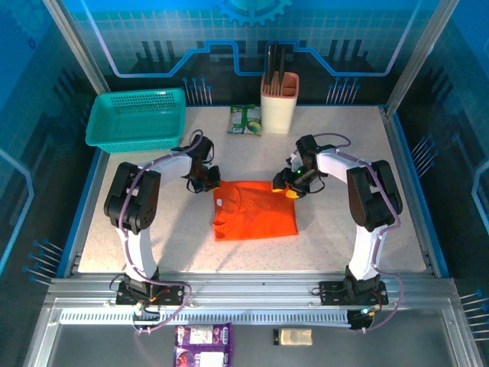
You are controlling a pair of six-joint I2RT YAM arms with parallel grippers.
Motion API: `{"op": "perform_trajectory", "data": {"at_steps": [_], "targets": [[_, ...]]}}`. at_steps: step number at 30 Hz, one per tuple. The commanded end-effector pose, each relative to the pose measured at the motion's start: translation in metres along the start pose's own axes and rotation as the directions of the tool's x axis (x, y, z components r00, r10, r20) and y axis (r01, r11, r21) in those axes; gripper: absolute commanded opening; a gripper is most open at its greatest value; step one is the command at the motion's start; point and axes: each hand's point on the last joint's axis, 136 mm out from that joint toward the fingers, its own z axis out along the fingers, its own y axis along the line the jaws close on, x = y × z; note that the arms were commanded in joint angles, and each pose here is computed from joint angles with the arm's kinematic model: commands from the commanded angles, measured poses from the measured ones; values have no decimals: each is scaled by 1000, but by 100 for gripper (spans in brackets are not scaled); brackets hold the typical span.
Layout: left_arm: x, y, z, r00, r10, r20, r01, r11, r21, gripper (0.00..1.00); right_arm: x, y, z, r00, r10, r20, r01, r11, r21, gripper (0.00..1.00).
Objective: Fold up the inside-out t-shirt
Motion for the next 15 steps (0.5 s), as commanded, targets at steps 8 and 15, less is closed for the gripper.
{"op": "perform_trajectory", "data": {"at_steps": [8,15], "targets": [[7,-47,-87,986,116,123,-127,988,84,2,-7,43,-42,994,-67,87,75,993,-93,59],[85,-72,-96,983,167,81,-178,973,147,2,-16,66,-35,991,-122,59,130,980,-153,59]]}}
